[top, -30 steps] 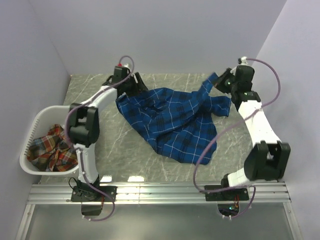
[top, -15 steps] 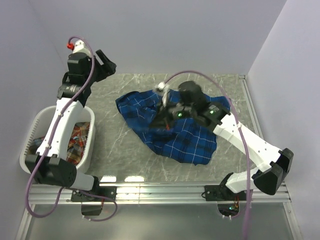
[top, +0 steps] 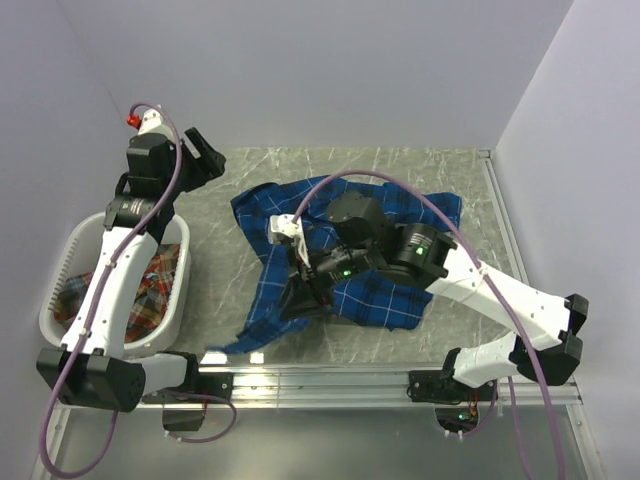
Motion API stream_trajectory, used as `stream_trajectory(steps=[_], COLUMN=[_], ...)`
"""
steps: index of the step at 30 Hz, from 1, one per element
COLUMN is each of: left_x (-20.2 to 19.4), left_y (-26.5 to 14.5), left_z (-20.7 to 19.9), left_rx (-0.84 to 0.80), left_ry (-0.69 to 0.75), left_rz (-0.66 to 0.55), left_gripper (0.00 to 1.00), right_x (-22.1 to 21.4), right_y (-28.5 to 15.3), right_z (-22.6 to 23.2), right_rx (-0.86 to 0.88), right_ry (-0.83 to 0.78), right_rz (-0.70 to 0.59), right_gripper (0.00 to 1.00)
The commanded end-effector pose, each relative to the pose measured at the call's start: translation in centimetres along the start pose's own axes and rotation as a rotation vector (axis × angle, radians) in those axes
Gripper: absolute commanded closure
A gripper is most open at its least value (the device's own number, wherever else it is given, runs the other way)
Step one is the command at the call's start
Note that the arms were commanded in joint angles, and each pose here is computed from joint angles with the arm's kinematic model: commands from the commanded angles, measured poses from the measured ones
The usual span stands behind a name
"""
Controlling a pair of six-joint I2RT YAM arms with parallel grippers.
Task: Fold and stack the long sleeve shirts
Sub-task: Flatten the shirt out
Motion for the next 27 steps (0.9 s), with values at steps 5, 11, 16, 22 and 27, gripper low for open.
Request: stream_trajectory(steps=[5,11,16,22,27], left_x=[-2.6,-6.0,-9.7,-13.8,-15.6], left_y=[0.4,3.5,5.6,9.0,12.2], left_z=[1.4,2.7,2.7,0.4,1.5], left_rx=[-0.007,0.005,0.032,0.078,0.184], left_ry=[0.032,0.038,-0.002,0.019,-0.032], left_rz=[0.093,0.275,0.361,0.424,0.417], left_gripper=[0.21,0.23,0.23,0.22,0.23], right_x=[-5.8,-12.8,-19.5,-23.7,-25.8], right_y=[-2.6,-10.7,-14.5,-15.7,-15.8], right_z=[-7.9,-13.7,-16.3,-18.7,-19.9], right_rx=[-0.474,-0.995,-1.224,-1.322,-1.345], right_ry=[0.294,0.656,0.958,1.130,1.203], right_rz=[0.045,-0.050,-0.061,-0.104,-0.103], right_gripper=[0.29,0.16,0.16,0.17,0.16])
Point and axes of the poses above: each gripper's point midway between its finger pads, its own y axis out along the fingers, its own z axis along the line the jaws close on, x = y × z, the point moved 7 cm from there along -y, back along the fingers, and after that the axes turned 10 degrees about -y, right-handed, at the moved point
